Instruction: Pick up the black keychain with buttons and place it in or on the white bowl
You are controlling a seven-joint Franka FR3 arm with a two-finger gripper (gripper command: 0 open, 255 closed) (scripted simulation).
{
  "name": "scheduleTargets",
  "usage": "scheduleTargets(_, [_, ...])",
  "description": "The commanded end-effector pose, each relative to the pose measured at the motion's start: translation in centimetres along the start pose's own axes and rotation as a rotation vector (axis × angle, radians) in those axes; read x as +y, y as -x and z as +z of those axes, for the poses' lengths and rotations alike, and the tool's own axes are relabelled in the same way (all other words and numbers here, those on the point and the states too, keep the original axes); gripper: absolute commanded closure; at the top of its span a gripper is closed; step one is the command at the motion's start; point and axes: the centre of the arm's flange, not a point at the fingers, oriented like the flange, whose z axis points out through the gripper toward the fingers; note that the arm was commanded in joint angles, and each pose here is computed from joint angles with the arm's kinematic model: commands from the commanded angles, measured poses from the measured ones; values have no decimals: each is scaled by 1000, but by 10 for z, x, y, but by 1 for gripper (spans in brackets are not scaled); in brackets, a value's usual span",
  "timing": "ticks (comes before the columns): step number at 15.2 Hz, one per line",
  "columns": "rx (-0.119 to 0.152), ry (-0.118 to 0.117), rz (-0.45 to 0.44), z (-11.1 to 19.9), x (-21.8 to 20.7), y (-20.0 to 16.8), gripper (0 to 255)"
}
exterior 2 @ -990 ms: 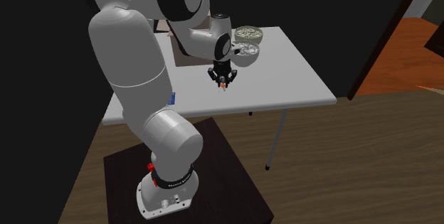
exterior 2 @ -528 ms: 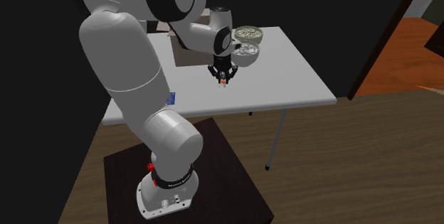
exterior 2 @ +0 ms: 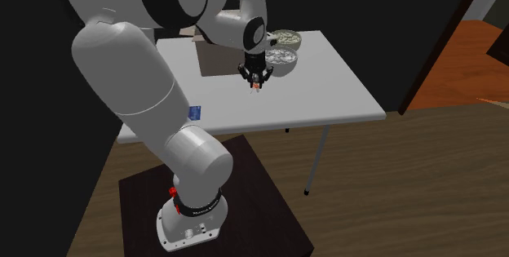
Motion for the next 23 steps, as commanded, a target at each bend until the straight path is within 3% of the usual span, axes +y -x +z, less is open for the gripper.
scheduleTargets(1, [-1, 0, 0, -10, 0, -2, 255])
scheduleTargets(19, [-1, 0, 0, -104, 2, -8, 255])
scheduleTargets(23, [-1, 0, 0, -102, 19, -58, 255])
